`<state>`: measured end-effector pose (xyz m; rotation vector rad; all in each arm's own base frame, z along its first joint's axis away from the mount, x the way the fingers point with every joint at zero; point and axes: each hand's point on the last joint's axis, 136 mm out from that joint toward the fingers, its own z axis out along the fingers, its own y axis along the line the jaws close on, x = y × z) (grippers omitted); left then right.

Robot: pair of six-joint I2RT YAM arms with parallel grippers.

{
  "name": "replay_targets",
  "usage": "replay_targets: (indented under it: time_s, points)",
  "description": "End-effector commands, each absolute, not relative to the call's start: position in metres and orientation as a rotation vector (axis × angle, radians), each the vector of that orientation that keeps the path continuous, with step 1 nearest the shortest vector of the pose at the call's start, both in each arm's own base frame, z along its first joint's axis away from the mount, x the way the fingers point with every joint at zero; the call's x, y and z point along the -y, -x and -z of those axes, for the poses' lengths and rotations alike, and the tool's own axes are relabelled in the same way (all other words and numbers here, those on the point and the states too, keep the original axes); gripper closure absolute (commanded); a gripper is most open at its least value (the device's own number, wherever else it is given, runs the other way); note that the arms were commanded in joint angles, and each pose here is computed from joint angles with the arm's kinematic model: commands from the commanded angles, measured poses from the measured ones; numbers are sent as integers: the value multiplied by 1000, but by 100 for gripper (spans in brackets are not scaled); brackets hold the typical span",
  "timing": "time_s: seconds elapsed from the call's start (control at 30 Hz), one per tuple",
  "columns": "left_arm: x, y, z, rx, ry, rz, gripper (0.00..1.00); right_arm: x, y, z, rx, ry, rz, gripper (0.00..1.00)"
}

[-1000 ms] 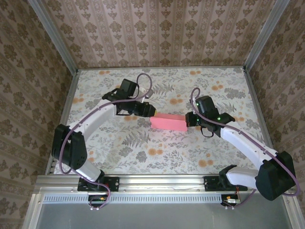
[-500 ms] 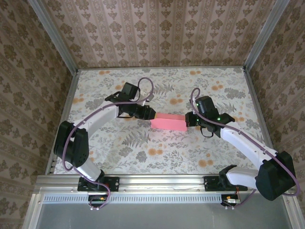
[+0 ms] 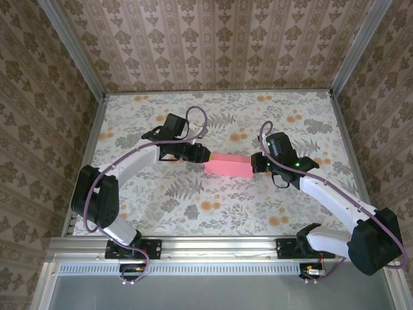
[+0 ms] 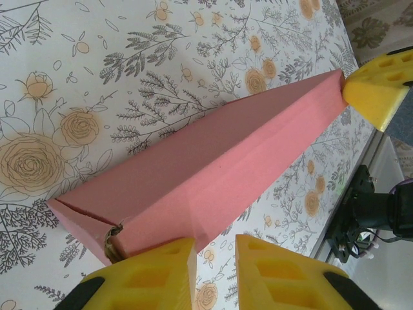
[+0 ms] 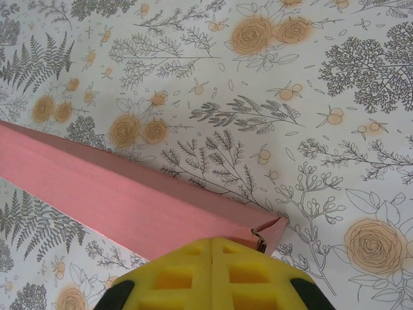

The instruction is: Fold the paper box

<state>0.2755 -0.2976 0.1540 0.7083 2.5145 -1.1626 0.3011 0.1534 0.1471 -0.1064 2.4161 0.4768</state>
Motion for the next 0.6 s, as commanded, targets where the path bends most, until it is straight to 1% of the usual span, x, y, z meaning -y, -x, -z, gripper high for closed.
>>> replay_targets:
  time_s: [0.0,0.2,0.37,0.5,0.57]
  points:
    - [287,-264,-134,-2597,-681,1118,78,-149,-270,-111,-2572,107,-474,95]
    - [285,-257,-155,-2520,-667,1141,78,-157,-260,-128,-2505,141,-583,93]
    - [283,-244,-162,-2482,-644,1127,77,-167,-244,-135,-2476,182,-707,89]
    - [281,-226,-167,-2467,-635,1149,71,-179,-231,-140,-2469,240,-805,81]
    - [277,-218,-171,-2455,-612,1165,65,-184,-227,-146,-2451,263,-843,73]
